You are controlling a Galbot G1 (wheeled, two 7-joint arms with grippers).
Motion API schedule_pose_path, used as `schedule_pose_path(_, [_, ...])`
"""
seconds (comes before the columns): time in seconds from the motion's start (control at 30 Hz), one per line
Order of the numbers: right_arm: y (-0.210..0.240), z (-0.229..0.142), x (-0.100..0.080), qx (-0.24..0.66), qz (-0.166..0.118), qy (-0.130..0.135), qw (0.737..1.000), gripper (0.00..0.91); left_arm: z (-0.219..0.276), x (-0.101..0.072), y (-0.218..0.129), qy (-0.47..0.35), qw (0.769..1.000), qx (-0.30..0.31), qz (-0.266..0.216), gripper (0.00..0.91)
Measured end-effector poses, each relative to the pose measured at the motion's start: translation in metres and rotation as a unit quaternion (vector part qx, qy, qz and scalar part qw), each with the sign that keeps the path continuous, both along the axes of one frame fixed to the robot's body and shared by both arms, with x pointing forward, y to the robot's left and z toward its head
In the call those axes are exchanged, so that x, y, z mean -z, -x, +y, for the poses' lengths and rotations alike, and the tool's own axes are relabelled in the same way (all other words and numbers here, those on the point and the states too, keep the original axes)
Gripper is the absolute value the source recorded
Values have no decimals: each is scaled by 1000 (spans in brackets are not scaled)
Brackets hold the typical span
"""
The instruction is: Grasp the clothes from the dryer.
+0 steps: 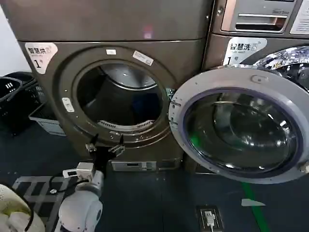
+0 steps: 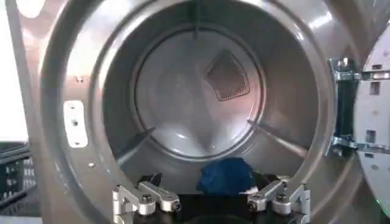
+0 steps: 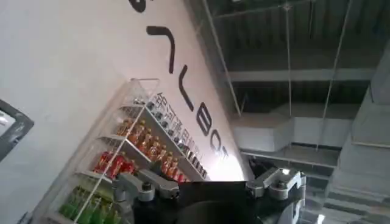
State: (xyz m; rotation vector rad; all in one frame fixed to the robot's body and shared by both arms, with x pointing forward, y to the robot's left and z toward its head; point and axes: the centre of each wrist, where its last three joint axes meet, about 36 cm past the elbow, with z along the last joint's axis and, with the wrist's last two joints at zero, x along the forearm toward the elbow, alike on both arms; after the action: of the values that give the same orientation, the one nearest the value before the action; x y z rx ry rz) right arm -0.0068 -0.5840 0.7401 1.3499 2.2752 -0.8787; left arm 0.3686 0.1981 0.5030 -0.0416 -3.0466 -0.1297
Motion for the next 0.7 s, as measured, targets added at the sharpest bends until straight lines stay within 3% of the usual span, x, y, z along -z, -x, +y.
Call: schedule_pose_path(0.7, [-4, 2, 0, -7, 3, 2, 1000, 907, 1, 3, 0, -3, 1000, 1, 3, 907])
